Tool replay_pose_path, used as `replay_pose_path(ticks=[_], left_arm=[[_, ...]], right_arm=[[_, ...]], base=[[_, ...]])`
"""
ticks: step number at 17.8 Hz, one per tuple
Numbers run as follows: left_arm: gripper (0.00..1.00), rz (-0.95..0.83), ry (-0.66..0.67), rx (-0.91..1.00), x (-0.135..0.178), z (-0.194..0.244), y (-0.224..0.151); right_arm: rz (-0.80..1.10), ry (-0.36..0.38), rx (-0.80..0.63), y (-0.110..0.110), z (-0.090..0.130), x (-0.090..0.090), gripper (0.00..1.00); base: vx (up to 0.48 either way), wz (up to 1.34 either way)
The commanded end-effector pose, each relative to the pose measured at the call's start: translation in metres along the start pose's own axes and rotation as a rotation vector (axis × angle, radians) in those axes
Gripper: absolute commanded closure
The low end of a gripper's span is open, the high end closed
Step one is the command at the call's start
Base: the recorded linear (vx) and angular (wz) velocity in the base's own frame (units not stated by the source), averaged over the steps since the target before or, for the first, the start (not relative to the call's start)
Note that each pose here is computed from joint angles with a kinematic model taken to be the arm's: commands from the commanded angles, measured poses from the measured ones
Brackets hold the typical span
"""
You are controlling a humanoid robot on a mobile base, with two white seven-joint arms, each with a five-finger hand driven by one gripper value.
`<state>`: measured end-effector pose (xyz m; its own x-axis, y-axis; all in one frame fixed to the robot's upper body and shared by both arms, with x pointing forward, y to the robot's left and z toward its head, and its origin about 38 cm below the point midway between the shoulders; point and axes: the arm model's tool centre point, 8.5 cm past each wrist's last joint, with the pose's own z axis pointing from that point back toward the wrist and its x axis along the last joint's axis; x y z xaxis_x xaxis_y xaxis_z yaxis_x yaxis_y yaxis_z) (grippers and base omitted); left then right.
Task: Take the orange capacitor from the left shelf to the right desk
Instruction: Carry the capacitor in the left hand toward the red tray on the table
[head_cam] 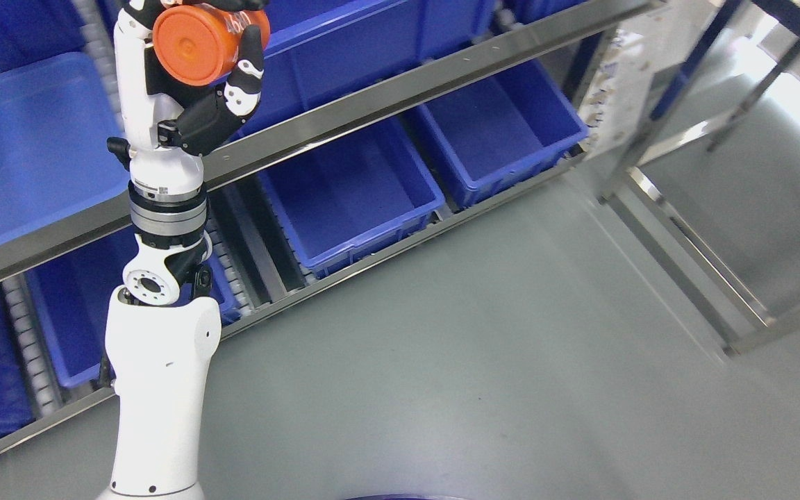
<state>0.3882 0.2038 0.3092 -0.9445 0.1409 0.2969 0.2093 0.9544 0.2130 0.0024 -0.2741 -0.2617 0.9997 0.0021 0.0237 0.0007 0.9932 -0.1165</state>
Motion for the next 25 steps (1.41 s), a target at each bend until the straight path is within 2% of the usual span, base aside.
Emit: replay_pose_path(ticks=[1,6,14,25], left_arm=[[0.97,0.081,-0.070,-0.049,0.015,-0.013,-0.024],[0.97,0.144,-0.070,-0.092,0.011,-0.017,-0.048],[0.97,0.152,-0.047,-0.093,-0.002,-0.020,-0.047],[0.97,0.185,-0.035,-0.116,-0.006,-0.018,-0.060]], right_arm=[[-0.007,0.003,-0.017,-0.011,0.000,-0.007,0.00],[-0.007,0.002,-0.017,-0.011,0.000,-0.007,0.00],[-0.007,0.002,-0.017,-0.011,0.000,-0.007,0.00],[-0.007,0.002,-0.017,-0.011,0.000,-0.007,0.00]], base=[[-0.059,-0.84],[-0.034,-0.73],[0.061,-0.68],[0.223,-0.45]])
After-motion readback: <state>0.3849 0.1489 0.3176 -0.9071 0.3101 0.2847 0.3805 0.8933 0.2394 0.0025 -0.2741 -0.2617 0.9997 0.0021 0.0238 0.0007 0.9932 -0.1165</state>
